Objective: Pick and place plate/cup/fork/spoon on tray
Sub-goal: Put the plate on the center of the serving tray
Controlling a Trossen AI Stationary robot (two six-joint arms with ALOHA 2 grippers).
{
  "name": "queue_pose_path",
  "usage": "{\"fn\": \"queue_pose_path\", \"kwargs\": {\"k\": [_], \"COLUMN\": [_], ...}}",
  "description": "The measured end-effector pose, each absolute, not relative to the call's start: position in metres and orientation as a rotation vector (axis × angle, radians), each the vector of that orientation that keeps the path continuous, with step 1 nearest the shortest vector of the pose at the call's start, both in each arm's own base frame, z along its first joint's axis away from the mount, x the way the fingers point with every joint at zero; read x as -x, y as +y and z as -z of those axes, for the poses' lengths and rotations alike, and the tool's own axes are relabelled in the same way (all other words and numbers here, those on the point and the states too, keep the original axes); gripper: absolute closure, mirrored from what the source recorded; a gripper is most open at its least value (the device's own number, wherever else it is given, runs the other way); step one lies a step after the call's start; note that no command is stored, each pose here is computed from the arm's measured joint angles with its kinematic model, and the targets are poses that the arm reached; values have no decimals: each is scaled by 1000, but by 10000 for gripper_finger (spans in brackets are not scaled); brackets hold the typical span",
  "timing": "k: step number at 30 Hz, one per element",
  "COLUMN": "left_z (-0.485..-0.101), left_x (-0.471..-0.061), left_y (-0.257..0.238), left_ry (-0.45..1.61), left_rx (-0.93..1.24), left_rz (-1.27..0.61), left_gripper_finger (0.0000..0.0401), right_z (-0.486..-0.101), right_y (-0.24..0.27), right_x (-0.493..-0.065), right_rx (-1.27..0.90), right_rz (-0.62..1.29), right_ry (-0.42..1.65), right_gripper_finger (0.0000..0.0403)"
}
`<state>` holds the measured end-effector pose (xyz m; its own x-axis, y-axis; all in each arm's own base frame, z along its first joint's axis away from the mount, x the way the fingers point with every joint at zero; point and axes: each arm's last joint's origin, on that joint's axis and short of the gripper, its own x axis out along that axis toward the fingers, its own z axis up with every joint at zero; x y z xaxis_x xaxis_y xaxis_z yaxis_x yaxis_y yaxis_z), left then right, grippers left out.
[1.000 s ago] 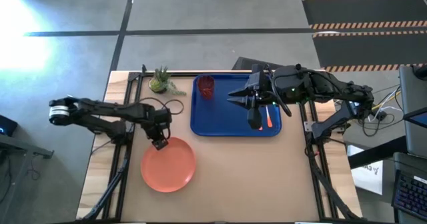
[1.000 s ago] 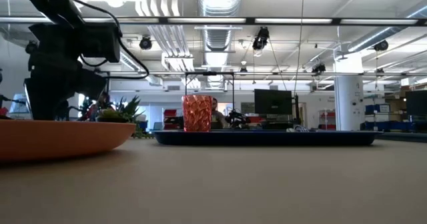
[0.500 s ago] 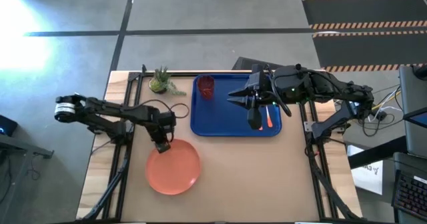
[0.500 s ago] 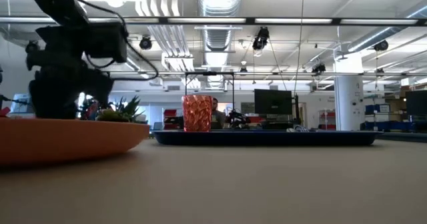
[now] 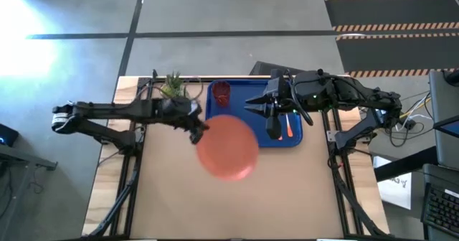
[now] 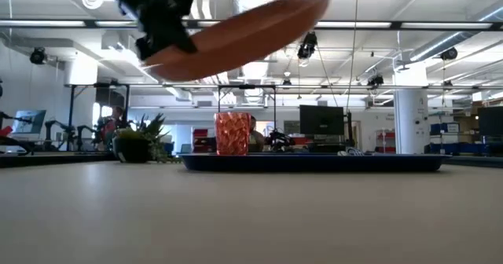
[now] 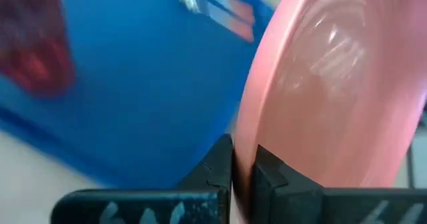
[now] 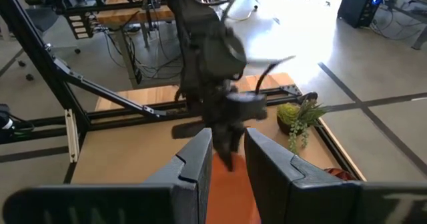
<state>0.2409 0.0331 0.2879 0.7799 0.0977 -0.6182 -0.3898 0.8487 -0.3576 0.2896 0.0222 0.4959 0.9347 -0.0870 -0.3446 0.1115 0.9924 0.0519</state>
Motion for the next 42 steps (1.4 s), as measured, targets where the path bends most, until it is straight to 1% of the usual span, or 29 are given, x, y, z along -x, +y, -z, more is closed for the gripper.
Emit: {"fn": "queue_pose_path", "kwargs": {"k": [4,7,17,21,24,27,29,32,37,39,42], "left_z": [-306,-305,-261,-261,-270,-283,-291,-301,-315,-323,-335], "left_x": [-253,-266,-320,-335,-340,-333,-323,-300,-253,-237,-215], "left_y": [39,41,61,66,65,63,61,56,46,42,38], "left_ry": [470,412,412,425,408,418,463,546,656,659,618], "left_rx": [453,441,438,456,437,423,391,389,370,354,347], "left_rz": [-340,-331,-403,-357,-304,-297,-304,-315,-371,-409,-464], "left_gripper_finger": [401,401,401,401,401,401,401,401,401,401,401], "right_z": [-496,-496,-493,-490,-486,-478,-474,-468,-465,-464,-454], "right_y": [22,22,22,22,22,21,22,24,28,27,22], "right_x": [-290,-290,-288,-287,-285,-281,-277,-273,-271,-270,-265], "right_rx": [-71,-72,-81,-107,-127,-153,-168,-184,-148,-124,-84], "right_rz": [102,102,106,114,124,141,152,166,159,203,363], "right_ry": [350,350,377,411,460,545,605,673,699,711,782], "right_gripper_finger": [323,323,323,323,323,326,333,351,389,393,394]}}
